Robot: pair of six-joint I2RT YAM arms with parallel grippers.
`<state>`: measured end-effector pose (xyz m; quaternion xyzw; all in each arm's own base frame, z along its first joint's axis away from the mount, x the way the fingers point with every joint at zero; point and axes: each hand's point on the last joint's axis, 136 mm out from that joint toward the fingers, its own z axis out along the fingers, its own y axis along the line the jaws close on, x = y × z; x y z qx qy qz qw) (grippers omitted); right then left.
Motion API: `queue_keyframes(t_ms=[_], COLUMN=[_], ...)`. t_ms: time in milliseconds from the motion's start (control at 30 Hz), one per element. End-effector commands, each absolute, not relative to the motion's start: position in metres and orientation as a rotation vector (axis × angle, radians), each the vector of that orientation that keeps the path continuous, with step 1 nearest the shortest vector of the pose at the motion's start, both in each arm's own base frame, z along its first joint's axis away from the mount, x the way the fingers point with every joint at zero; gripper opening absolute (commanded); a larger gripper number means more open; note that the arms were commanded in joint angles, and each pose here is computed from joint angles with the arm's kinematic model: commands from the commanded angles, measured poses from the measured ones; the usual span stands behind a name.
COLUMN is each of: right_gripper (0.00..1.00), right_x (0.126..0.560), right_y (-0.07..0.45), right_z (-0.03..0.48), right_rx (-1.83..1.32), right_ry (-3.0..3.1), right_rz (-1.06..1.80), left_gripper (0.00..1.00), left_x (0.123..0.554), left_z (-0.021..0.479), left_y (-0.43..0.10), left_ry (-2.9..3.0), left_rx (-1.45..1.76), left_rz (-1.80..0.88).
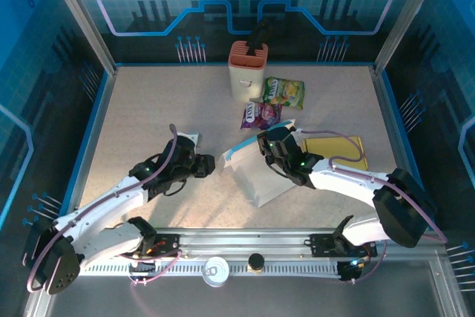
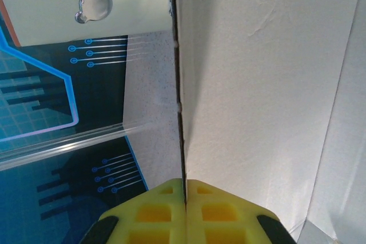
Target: Fold the paper box
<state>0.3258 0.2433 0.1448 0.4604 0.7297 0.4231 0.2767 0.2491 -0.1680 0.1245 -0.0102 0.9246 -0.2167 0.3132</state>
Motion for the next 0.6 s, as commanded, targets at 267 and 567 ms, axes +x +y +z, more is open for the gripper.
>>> queue_keyframes(t_ms=[267,567], right_gripper=[0.0,0.0], right_x=[0.319,0.323], right_y=[0.237,0.242], right_z=[0.118,0.123], right_rx=[1.223,1.208], right_ry=[2.031,2.024], right_rz=[1.083,1.115], left_gripper=[0.38,0.36], left_x=[0.263,0.271], left_z=[0.092,0.061], left_y=[-0.164,-0.185], left_ry=[2.453,2.533], left_rx=[-0.016,0.114], left_rz=[-0.558,-0.562])
